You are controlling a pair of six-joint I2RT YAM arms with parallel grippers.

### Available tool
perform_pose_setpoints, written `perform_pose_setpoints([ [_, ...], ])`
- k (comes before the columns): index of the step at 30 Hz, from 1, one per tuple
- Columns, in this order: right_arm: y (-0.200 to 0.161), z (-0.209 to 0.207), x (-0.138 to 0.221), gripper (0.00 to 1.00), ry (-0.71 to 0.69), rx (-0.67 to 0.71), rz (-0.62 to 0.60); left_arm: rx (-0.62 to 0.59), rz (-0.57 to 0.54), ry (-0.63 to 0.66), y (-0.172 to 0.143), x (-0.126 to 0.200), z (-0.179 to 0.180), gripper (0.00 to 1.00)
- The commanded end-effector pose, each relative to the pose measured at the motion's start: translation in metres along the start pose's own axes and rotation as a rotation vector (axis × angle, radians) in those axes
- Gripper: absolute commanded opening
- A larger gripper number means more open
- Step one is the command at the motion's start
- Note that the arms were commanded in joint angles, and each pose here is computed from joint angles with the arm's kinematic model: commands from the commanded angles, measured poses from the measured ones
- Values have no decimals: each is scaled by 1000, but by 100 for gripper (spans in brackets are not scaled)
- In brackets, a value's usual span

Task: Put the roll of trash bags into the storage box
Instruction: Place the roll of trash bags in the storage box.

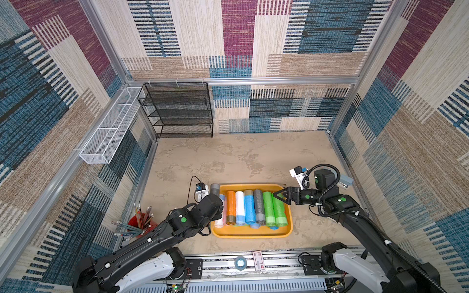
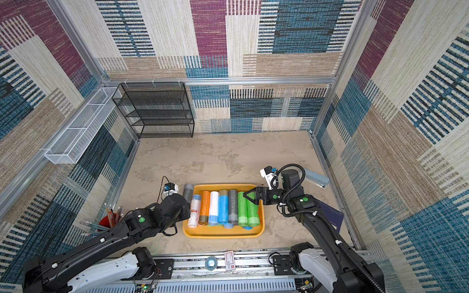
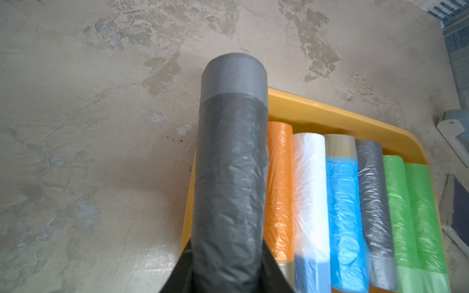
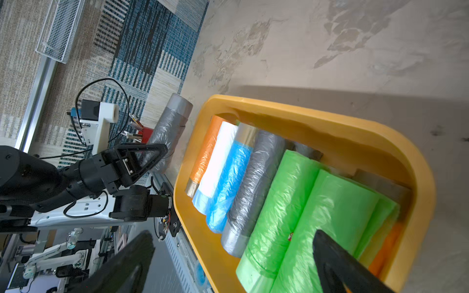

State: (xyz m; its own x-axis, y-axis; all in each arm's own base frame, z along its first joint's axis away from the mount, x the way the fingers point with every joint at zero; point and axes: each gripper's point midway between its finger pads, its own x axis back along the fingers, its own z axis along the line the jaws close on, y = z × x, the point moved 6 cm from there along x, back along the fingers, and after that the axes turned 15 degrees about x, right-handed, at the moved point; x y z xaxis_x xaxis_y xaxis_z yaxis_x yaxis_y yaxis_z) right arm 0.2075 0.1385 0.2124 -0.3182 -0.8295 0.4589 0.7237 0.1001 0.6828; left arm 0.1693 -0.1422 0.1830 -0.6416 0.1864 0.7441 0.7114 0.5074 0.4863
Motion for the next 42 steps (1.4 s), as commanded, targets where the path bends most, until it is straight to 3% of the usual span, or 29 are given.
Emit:
perform_pose_setpoints([
  [1, 6, 11, -5, 99, 58, 61, 0, 6, -21, 0, -2, -3, -3, 24],
  [25, 8, 10, -32, 99, 90, 63, 106, -45, 32, 65, -42, -25, 17, 25],
  [42, 4, 6, -35, 99, 82, 61, 114, -85, 51, 116, -49, -33, 26, 27],
])
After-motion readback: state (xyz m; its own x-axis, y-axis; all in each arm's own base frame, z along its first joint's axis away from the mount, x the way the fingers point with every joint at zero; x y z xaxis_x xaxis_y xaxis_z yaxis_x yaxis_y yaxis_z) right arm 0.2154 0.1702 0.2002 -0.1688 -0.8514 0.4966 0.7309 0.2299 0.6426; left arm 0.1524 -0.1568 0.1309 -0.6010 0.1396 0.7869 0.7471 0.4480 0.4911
